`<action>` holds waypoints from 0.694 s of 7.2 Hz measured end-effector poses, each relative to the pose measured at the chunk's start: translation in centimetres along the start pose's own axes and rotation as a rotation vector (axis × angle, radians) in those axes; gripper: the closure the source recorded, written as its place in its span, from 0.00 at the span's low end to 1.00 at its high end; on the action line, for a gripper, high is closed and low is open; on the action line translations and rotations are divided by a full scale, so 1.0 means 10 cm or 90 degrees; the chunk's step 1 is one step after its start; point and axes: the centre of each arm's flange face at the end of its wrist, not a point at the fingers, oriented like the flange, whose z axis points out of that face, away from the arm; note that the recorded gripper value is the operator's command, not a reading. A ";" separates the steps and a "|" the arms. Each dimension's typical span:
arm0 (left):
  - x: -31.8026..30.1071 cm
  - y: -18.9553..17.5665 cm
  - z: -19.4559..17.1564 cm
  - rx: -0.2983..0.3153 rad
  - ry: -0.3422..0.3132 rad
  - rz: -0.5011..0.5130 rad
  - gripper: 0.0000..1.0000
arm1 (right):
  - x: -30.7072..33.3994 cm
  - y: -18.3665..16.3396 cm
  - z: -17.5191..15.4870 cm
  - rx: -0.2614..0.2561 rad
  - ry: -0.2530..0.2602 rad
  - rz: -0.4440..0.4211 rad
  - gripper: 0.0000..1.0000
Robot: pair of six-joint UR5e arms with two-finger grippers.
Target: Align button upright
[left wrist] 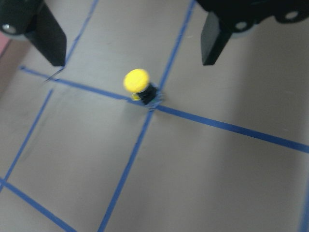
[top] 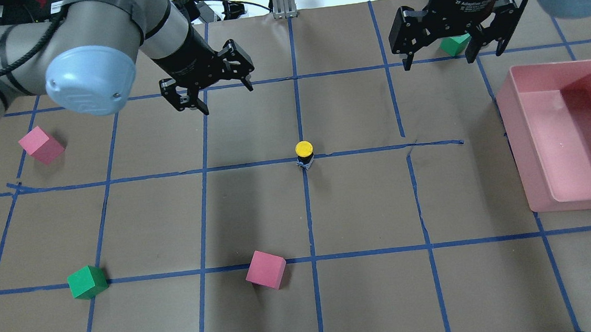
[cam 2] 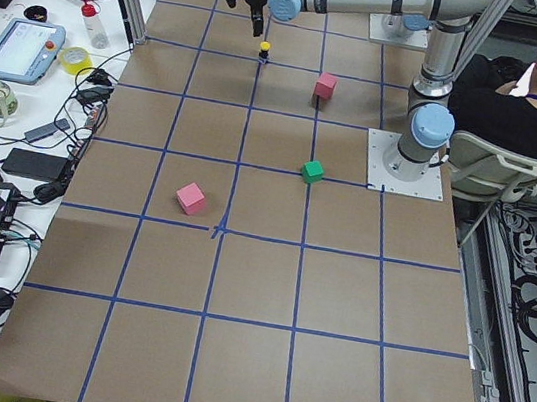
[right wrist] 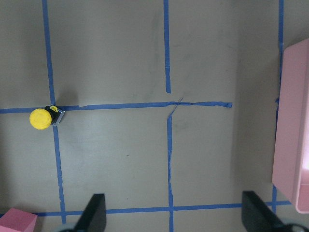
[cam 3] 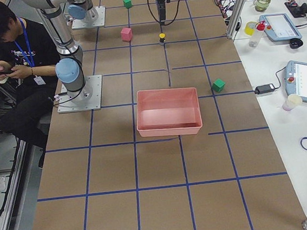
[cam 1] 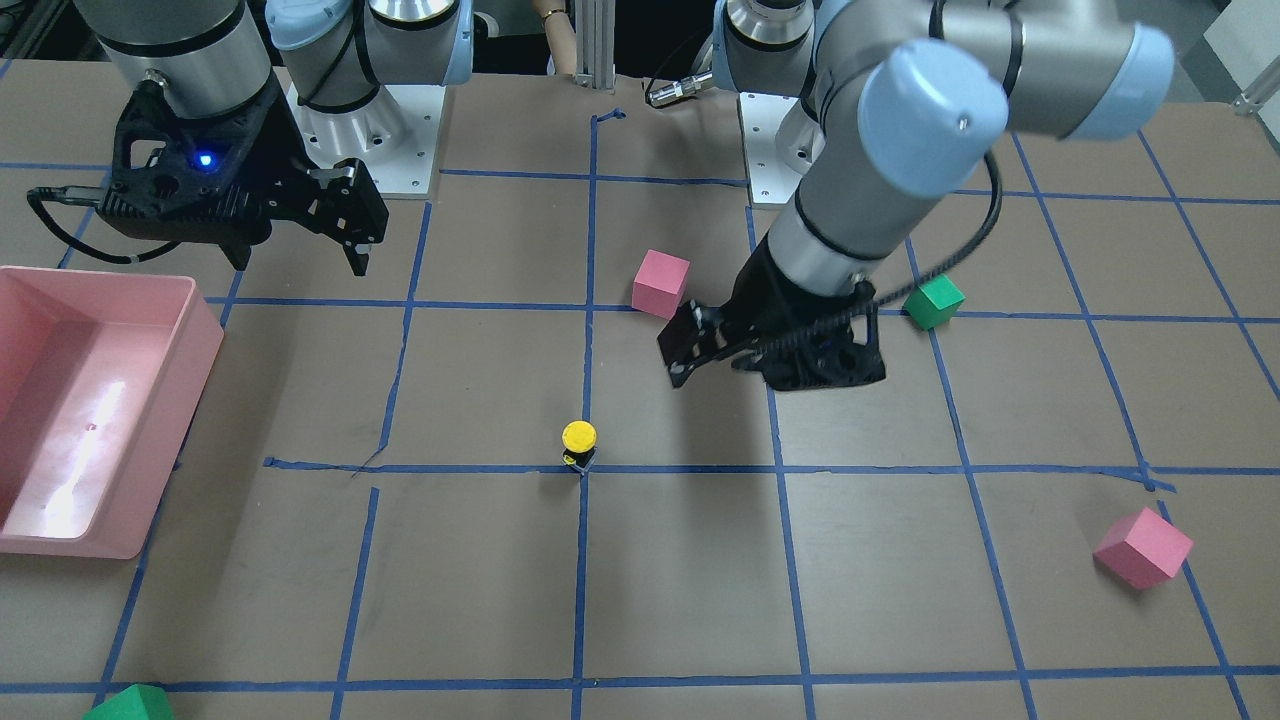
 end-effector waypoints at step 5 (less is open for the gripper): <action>-0.10 0.14 -0.81 0.016 -0.096 0.124 0.00 | 0.00 0.00 0.01 -0.001 0.000 -0.001 0.00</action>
